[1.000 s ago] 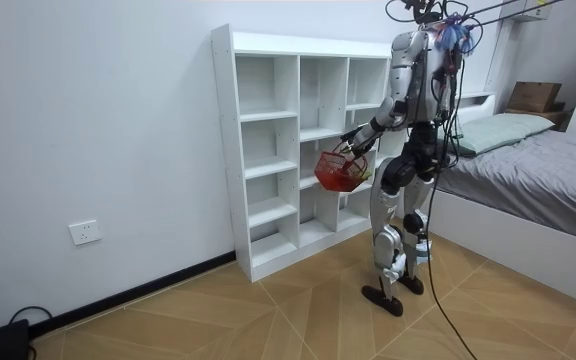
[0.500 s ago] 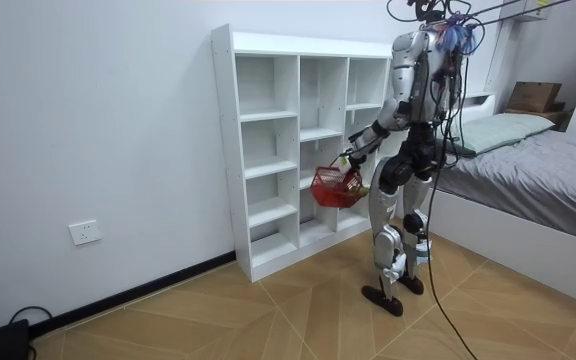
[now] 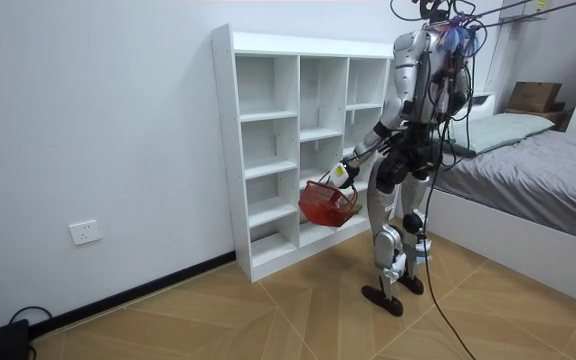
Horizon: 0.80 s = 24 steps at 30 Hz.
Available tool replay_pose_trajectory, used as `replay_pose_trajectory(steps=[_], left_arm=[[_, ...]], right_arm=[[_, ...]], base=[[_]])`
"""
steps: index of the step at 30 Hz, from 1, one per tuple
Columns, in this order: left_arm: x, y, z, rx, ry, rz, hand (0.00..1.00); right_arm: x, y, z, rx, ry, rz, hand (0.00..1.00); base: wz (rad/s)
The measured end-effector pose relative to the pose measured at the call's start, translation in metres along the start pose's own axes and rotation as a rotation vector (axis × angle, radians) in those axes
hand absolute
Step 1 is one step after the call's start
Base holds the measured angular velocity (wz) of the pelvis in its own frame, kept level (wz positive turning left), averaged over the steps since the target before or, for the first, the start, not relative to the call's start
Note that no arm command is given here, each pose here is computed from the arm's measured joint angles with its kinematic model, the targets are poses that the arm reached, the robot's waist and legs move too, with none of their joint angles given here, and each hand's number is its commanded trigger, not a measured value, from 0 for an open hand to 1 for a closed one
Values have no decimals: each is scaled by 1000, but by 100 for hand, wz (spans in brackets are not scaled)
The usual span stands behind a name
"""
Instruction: Collect fruits from the closet
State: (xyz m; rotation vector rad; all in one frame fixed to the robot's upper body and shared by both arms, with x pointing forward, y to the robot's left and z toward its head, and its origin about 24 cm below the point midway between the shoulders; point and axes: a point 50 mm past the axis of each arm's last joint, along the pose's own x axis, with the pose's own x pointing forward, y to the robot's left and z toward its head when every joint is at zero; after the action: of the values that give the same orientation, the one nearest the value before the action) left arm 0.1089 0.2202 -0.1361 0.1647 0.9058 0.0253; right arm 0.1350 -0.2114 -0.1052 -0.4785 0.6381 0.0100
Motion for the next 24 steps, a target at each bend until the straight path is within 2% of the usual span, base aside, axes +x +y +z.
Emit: replay_pose_trajectory(steps=[3, 6, 14, 17, 24], left_arm=[[-1, 4, -4, 1, 16, 28, 100], [-3, 8, -18, -15, 75, 56, 100], [-15, 14, -49, -76, 190, 91, 100], [-19, 11, -57, -84, 224, 92, 100], [-25, 6, -70, -99, 310, 91, 100]], right_arm=[[-2, -4, -15, 6, 54, -20, 0], [-10, -5, -44, 28, 185, -28, 0], [-44, -1, -106, 229, 521, -19, 0], [-55, 7, -120, 291, 627, 3, 0], [-70, 18, -135, 314, 770, 60, 0]], base=[[0], [0], [3], [6], [1]])
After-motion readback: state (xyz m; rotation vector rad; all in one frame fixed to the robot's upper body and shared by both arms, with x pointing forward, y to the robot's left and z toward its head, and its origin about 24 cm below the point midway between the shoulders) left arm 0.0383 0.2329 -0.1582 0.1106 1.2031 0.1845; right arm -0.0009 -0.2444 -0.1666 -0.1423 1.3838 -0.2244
